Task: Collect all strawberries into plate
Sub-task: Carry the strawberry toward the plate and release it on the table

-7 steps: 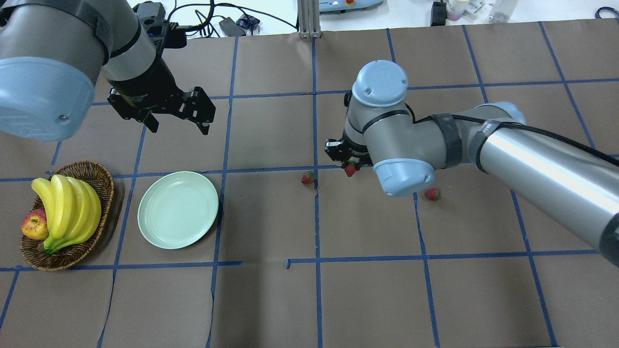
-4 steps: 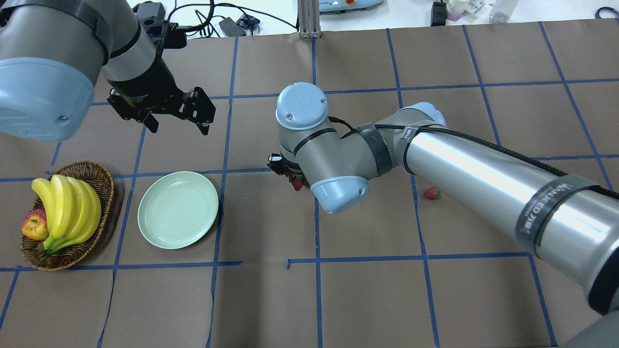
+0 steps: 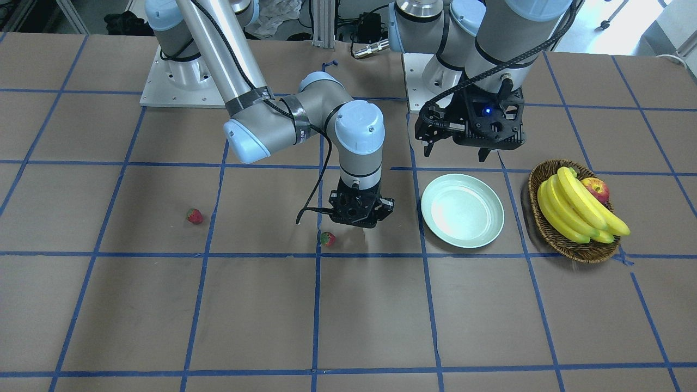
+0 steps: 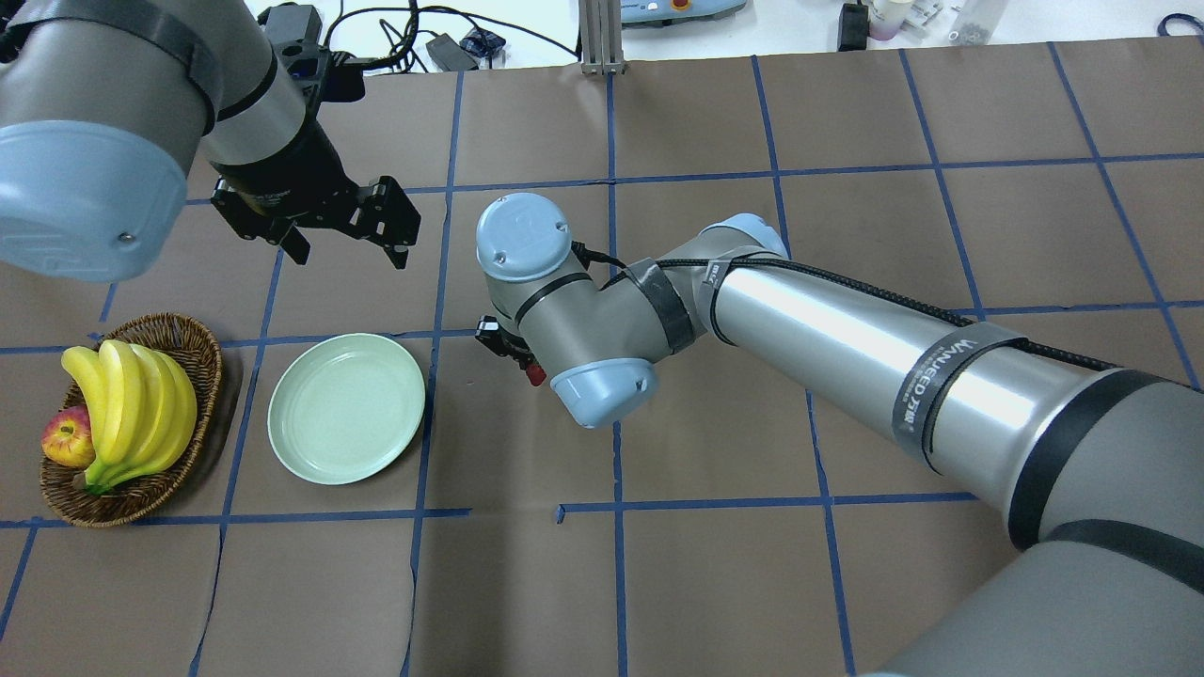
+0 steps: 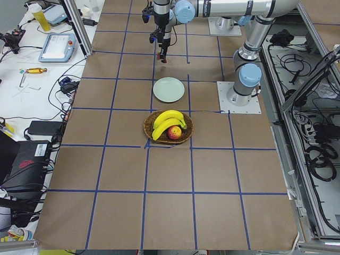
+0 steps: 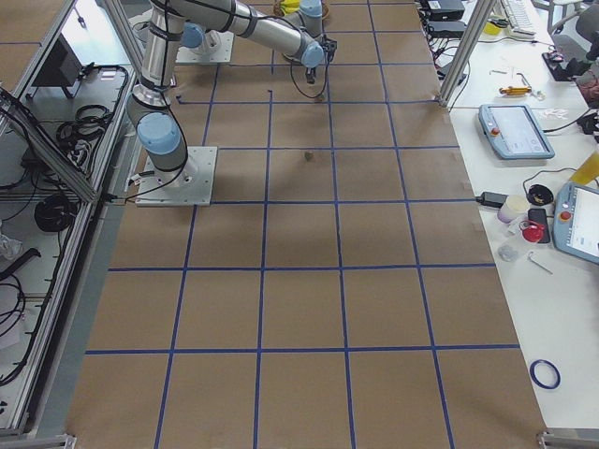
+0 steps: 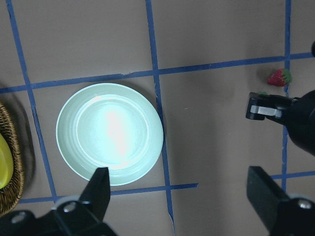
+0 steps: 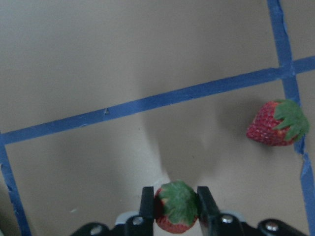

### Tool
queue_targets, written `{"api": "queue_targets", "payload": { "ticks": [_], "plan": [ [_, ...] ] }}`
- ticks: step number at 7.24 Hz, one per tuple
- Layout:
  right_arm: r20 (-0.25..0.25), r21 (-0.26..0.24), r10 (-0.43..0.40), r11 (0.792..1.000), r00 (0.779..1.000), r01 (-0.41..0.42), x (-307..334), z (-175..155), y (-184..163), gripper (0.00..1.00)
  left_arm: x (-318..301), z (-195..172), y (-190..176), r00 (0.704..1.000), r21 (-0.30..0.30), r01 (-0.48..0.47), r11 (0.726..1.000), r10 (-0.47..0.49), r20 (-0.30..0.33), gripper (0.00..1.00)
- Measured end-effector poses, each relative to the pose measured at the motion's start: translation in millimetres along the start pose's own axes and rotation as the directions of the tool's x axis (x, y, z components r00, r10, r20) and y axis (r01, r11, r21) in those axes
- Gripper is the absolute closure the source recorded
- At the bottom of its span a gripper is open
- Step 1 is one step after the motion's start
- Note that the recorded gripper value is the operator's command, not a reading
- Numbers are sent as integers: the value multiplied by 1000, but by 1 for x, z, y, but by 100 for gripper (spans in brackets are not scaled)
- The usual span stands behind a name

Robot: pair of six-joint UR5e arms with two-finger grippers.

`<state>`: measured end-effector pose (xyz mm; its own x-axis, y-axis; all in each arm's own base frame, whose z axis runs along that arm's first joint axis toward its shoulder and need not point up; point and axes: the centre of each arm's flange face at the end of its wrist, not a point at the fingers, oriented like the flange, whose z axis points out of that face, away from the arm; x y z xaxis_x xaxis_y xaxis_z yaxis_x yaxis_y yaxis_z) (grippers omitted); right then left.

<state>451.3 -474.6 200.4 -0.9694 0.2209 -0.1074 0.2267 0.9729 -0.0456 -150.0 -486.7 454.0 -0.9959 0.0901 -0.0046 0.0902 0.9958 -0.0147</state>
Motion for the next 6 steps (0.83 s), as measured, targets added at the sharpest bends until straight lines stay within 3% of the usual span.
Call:
{"api": "queue_targets", "payload": {
  "ticks": [1,4,6],
  "plan": [
    [-1,0,0,1000,1000,0,-1,6,0,0,0,0,0,1000,0,0,1000,0,1,0],
    [7,19,-3,1000,1000,3,1,-6,-3,0,0,0,0,1000,1,-1,1000,1,3,0],
    [-18,17,-17,1000,1000,18,46,-53,-25,0,-1,-1,0,1000,4,0,1000,0,4,0]
  ]
}}
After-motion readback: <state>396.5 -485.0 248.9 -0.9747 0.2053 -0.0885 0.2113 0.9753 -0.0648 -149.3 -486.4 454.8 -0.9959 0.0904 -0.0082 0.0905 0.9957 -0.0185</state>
